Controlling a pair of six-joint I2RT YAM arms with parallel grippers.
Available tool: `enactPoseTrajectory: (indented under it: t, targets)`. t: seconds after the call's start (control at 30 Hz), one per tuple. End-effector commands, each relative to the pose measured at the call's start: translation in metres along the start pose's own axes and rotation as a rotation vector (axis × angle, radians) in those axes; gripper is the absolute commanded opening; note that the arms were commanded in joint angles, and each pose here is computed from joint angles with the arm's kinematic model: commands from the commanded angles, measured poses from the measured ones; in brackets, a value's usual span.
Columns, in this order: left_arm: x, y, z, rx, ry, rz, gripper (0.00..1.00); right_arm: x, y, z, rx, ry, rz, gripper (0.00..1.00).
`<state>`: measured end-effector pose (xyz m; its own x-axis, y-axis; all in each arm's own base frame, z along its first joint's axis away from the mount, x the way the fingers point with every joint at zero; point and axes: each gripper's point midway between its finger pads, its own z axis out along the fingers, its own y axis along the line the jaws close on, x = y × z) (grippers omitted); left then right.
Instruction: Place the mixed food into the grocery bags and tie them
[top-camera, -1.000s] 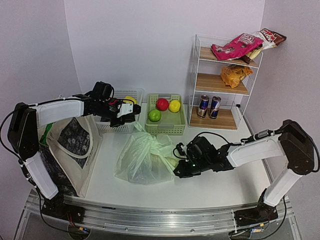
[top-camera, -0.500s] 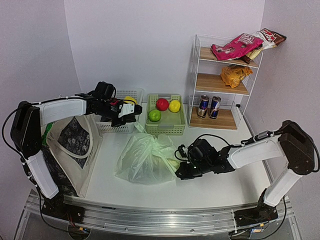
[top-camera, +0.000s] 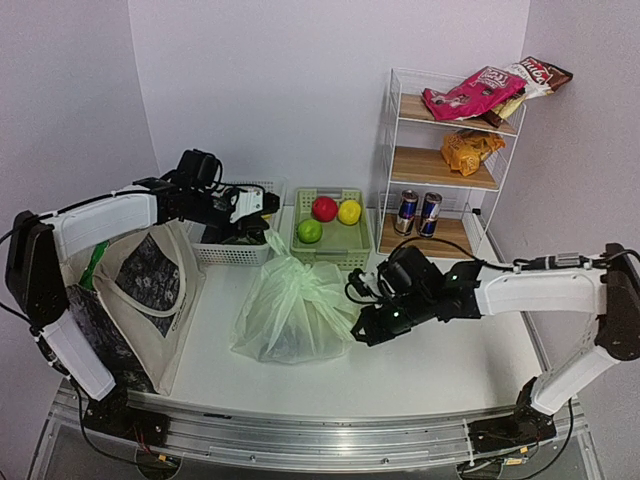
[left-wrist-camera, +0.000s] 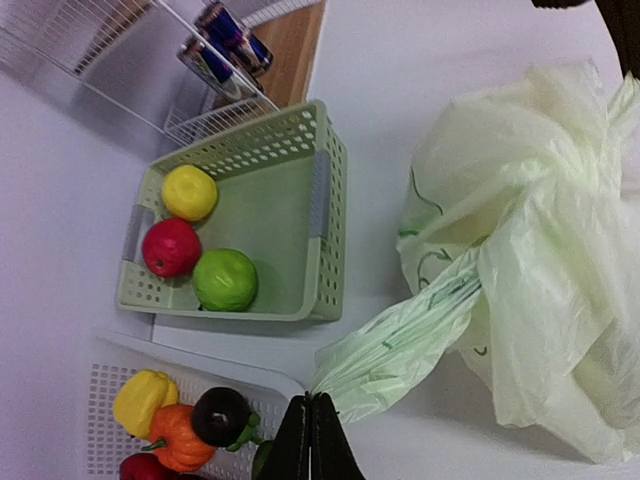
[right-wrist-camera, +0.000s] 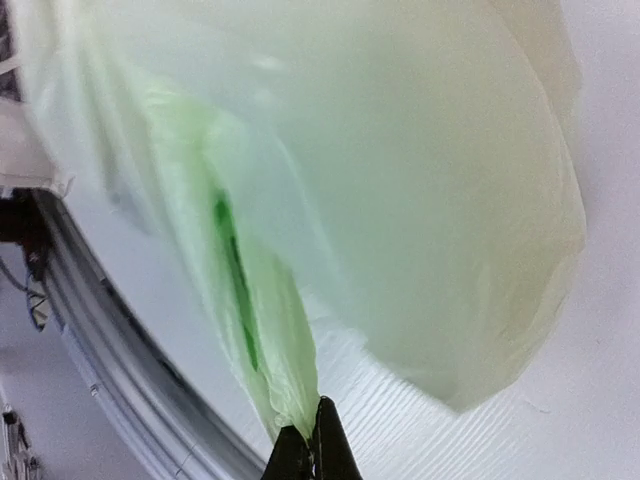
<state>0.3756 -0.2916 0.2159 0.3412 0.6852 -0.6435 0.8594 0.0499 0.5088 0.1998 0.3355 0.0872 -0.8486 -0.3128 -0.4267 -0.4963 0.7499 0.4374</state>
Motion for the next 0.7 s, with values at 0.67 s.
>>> enactPoseTrajectory:
  t: [0.67]
  targets:
    - [-0.045,0.098,-0.049,-0.299,-0.068,-0.155,0.00,-0.141,0.228,-0.205,-0.723,-0.543,-0.486,0.00]
